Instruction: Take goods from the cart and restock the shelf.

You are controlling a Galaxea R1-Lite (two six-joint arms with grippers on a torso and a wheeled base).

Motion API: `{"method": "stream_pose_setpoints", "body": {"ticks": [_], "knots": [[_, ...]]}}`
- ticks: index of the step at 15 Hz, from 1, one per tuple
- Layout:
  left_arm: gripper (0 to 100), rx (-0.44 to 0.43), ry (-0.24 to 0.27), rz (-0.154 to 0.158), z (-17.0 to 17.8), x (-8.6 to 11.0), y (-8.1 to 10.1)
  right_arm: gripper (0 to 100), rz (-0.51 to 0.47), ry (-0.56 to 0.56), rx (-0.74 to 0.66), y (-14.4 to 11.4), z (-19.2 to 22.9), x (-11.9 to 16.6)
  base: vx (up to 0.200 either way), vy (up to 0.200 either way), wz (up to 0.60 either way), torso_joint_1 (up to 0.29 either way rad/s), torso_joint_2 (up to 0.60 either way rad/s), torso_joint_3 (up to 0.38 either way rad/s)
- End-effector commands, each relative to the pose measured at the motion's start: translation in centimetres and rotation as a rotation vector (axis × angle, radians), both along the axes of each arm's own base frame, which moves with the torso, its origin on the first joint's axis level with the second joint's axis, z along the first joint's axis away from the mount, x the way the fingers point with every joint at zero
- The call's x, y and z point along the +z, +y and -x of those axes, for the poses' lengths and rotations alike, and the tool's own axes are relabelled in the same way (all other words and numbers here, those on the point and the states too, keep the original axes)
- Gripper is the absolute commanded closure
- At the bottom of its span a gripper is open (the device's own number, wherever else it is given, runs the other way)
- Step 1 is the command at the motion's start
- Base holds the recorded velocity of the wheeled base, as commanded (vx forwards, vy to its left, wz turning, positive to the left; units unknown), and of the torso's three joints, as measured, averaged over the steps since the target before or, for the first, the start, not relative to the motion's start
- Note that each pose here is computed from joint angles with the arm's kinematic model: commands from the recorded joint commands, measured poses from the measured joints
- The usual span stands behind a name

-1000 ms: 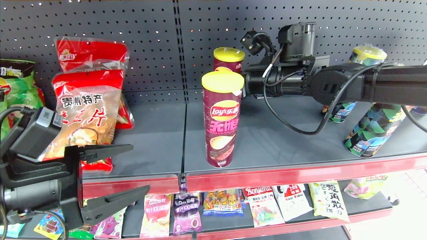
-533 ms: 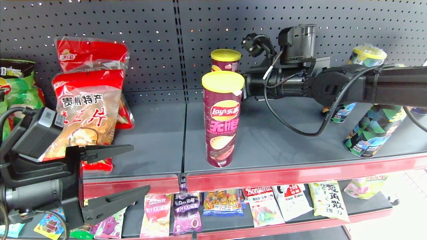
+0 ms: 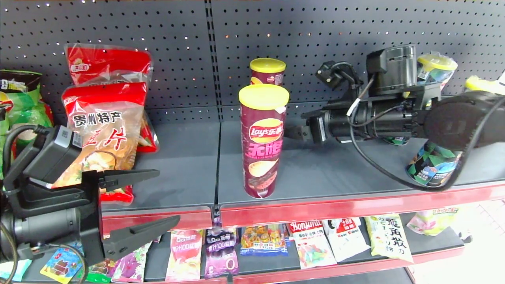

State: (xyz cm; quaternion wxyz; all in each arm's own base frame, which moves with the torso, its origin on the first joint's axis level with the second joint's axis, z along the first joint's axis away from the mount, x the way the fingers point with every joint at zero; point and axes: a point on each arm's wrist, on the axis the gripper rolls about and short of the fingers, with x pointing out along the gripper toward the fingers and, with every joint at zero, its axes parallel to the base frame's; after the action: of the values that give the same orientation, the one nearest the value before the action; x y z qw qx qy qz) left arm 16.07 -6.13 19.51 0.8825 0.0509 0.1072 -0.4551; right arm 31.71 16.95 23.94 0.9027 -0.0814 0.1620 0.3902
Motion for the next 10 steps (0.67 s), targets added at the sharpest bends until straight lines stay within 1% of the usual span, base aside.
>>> {"method": "stream_pose_setpoints", "body": {"ticks": [1,2,3,5,6,7,8,9,10], "knots": [[0,0.011,0.023,-0.014,-1.0,-0.4,-0.3,0,0.002,-0.009,-0.027,-2.7,4.1,1.0,0.0,0.0,0.0,0.0,0.0,0.0],[0,0.018,0.027,-0.02,-1.4,-0.4,-0.4,0,0.006,-0.002,-0.028,-3.0,4.7,0.8,0.0,0.0,0.0,0.0,0.0,0.0],[0,0.022,0.032,-0.03,-2.3,-0.4,-0.9,0,0.017,0.015,-0.032,-3.9,6.5,0.3,0.0,0.0,0.0,0.0,0.0,0.0],[0,0.012,0.032,-0.047,-3.7,-0.2,-2.5,0,0.028,0.038,-0.026,-5.4,9.9,-0.7,0.0,0.0,0.0,0.0,0.0,0.0],[0,-0.003,0.044,-0.057,-4.3,-0.4,-3.4,0,0.031,0.049,-0.025,-6.3,11.8,-1.3,0.0,0.0,0.0,0.0,0.0,0.0],[0,-0.014,0.048,-0.061,-4.6,-0.5,-3.8,0,0.031,0.049,-0.024,-6.8,12.7,-1.5,0.0,0.0,0.0,0.0,0.0,0.0],[0,-0.039,0.058,-0.071,-5.3,-0.7,-5.0,0,0.023,0.038,-0.026,-8.0,15.1,-1.8,0.0,0.0,0.0,0.0,0.0,0.0],[0,-0.039,0.068,-0.084,-6.0,-1.0,-5.8,0,0.012,0.025,-0.029,-8.8,16.6,-2.0,0.0,0.0,0.0,0.0,0.0,0.0],[0,-0.042,0.072,-0.089,-6.3,-1.1,-6.2,0,0.003,0.019,-0.032,-9.1,17.2,-2.0,0.0,0.0,0.0,0.0,0.0,0.0]]}}
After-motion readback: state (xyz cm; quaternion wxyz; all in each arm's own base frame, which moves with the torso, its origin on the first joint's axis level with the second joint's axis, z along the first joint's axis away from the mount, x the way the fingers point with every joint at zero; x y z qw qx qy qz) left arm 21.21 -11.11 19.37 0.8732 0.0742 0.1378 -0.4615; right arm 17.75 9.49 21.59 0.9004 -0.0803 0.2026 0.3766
